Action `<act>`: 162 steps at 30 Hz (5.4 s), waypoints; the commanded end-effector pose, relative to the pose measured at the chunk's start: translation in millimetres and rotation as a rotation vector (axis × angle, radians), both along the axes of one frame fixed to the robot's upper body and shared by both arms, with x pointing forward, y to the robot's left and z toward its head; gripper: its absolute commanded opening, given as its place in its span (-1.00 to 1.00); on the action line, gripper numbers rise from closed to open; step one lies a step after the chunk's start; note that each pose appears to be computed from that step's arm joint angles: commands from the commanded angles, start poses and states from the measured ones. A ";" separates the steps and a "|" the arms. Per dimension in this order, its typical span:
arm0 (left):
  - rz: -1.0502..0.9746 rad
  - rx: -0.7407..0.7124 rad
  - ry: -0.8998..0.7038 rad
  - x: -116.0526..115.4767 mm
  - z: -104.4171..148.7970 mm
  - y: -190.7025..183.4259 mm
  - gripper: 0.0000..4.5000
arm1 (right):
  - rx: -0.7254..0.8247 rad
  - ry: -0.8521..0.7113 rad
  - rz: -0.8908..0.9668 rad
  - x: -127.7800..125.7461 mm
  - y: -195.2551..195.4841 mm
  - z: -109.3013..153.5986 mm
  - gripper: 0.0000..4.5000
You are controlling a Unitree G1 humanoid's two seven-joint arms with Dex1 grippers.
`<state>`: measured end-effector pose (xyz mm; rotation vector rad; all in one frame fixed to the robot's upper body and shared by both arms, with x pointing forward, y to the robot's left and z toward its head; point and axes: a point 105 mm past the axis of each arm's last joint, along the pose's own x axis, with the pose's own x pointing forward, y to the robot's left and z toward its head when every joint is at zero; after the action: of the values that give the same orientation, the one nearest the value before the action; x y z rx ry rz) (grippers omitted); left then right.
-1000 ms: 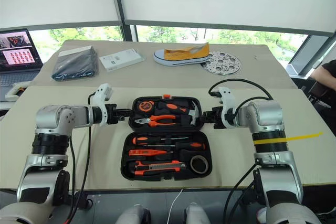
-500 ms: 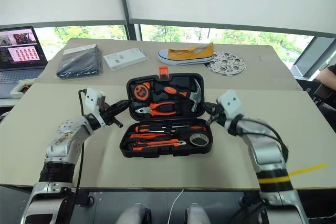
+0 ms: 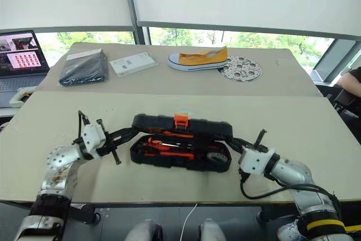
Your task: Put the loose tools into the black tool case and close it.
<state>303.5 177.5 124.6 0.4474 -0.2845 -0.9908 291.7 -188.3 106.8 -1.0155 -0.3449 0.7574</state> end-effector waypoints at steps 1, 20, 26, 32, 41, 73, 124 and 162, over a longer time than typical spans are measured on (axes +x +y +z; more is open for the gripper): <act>-0.003 0.044 0.003 -15.3 -3.5 14.7 -0.42 | -0.029 0.021 -0.046 -7.9 -19.9 -7.8 -0.53; 0.093 -0.022 0.156 34.1 9.8 24.0 0.78 | 0.262 0.715 0.047 -99.3 -14.7 -13.7 -0.13; 0.022 0.046 0.193 64.1 17.1 -5.1 -0.13 | 0.305 0.921 0.188 -118.0 37.0 -13.0 -1.00; -0.161 0.210 0.312 56.3 0.8 -23.3 -0.99 | 0.312 0.957 0.206 -102.3 65.9 -8.3 -1.00; -0.171 0.225 0.373 37.5 -11.5 -10.8 -0.99 | 0.282 0.670 0.061 -36.1 55.7 5.9 -1.00; -0.288 0.355 0.526 12.7 -22.9 -88.5 -0.99 | 0.550 0.590 0.033 -33.6 50.1 12.1 -1.00; -0.240 0.367 0.627 9.3 -74.4 -92.4 -0.99 | 0.402 0.428 0.111 -21.3 86.1 17.4 -1.00; 0.417 0.262 0.285 -55.3 -22.6 132.7 1.00 | 0.256 0.449 0.079 -36.1 -37.2 13.9 0.92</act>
<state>246.1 303.0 90.4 0.5112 0.2524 -0.7347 254.7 -227.5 119.6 -0.5375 -0.0614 0.9475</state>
